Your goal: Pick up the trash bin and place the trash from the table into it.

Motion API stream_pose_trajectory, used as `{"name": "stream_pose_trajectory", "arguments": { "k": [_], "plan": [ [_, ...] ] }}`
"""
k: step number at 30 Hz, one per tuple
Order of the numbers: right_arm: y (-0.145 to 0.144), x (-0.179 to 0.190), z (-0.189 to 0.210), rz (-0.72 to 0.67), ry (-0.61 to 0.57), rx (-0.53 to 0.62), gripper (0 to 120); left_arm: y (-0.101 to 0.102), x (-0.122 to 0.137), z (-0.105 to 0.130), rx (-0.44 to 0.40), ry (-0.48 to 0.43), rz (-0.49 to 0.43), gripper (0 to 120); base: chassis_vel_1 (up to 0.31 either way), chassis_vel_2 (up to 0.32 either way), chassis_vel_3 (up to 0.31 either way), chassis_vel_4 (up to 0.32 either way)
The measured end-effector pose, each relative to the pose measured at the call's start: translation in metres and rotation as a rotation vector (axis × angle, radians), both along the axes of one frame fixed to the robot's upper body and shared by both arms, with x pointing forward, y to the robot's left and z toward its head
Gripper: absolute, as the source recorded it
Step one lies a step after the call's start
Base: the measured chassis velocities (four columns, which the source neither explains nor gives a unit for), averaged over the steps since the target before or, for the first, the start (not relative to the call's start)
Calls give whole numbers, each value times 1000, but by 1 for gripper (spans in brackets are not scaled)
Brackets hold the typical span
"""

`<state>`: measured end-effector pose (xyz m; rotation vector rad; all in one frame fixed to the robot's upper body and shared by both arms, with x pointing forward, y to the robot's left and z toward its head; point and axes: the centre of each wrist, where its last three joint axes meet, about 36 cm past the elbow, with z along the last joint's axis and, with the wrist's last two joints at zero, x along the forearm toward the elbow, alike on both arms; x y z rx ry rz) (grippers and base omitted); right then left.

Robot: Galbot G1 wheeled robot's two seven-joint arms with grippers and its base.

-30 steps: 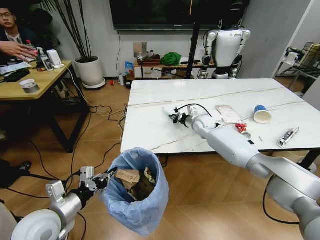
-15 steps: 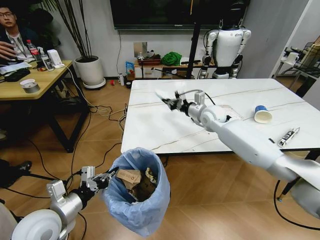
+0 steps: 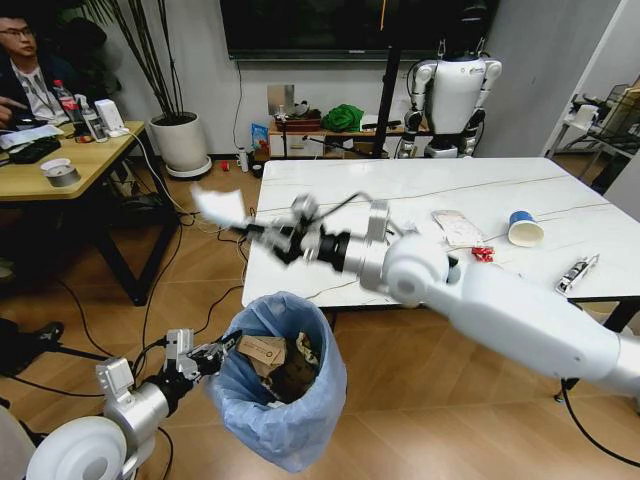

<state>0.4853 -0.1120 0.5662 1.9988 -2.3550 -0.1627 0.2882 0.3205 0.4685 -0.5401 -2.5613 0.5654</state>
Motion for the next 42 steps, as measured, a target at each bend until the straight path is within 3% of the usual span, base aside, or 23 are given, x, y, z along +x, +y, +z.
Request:
{"name": "stream_pose_trajectory", "arguments": {
  "k": [3,14,20,27,32,34,36,42],
  "plan": [
    [-6,-12,-19,61,-15,-87,0,0,0,3,0,-8,2,0,0,0,0,0],
    [-44,-36,-10,115,-23,-323,0,3,1,0,3,-10,19,0,0,0,0,0],
    [-48,-42,-15,133,-42,-355,0,3,0,0,1,-14,27,0,0,0,0,0],
    [-48,-42,-19,135,-36,-352,22,2,-2,1,-1,-13,31,0,0,0,0,0],
    [-48,-41,-22,130,-31,-347,43,1,-4,1,-1,-9,32,0,0,0,0,0],
    [-48,-40,-23,129,-31,-346,45,1,-5,1,-1,-9,32,0,0,0,0,0],
    [-50,-39,-23,124,-38,-342,58,1,-5,1,0,-9,33,0,0,0,0,0],
    [-52,-25,-6,34,-59,-285,79,1,-7,0,2,-3,33,0,0,0,0,0]
  ]
}}
